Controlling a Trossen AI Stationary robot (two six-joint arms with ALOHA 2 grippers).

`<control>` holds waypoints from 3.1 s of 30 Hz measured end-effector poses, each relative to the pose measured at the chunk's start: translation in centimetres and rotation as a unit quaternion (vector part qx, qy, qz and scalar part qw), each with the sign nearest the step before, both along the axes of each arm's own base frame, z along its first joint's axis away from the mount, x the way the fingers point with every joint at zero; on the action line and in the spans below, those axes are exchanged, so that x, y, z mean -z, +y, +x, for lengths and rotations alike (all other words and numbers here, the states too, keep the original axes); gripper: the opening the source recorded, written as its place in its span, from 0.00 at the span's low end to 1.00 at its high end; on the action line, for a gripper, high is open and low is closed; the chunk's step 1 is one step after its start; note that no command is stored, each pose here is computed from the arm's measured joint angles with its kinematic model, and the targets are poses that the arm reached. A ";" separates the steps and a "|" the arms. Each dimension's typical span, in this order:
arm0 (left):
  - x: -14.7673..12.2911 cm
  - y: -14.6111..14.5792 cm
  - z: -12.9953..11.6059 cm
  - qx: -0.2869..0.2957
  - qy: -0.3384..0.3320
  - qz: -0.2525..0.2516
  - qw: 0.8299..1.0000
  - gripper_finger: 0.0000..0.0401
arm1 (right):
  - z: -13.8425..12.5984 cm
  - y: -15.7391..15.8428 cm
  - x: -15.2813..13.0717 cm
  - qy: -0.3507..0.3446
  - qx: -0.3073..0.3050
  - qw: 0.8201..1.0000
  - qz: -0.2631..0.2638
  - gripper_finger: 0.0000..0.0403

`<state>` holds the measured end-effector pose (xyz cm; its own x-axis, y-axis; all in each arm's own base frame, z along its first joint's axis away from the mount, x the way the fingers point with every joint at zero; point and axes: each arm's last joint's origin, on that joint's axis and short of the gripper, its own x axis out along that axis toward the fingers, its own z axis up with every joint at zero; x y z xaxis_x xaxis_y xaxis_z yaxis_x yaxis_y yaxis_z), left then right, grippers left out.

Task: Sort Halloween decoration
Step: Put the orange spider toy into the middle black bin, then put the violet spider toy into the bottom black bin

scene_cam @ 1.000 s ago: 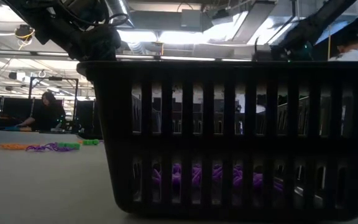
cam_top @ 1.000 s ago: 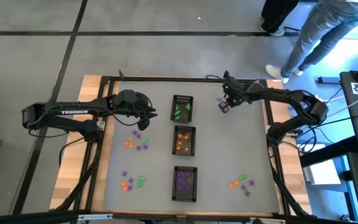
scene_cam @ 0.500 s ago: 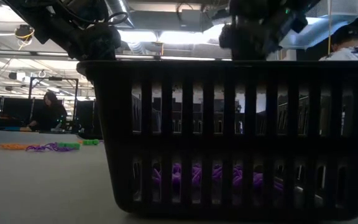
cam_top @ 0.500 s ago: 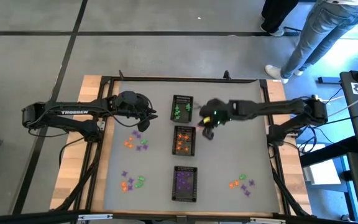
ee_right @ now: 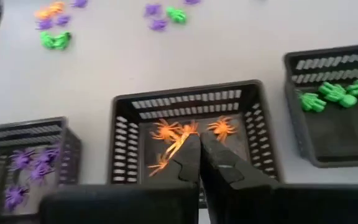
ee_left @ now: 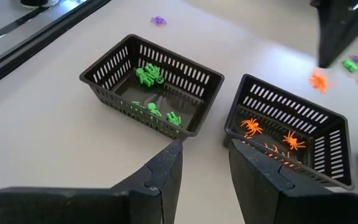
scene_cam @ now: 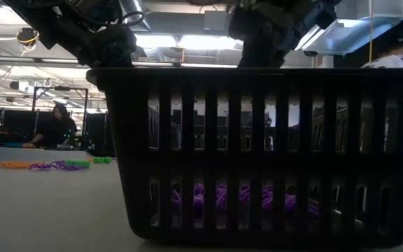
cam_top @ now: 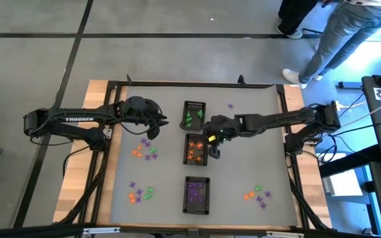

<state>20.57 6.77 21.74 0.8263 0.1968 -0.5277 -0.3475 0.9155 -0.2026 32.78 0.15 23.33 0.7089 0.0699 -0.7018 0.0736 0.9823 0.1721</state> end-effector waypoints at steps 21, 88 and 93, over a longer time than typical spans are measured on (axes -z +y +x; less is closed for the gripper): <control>0.2 -0.2 0.0 0.002 0.009 -0.007 1.000 0.31 | -5.2 -12.3 2.4 0.123 0.218 0.966 -0.061 0.43; 0.1 -0.1 0.0 -0.005 0.005 -0.002 1.000 0.31 | 1.6 0.6 -4.5 -0.046 -0.055 0.997 -0.012 0.01; 0.1 -0.1 0.0 -0.005 0.006 -0.001 1.000 0.31 | 1.6 3.7 -4.4 -0.051 -0.101 0.994 -0.011 0.01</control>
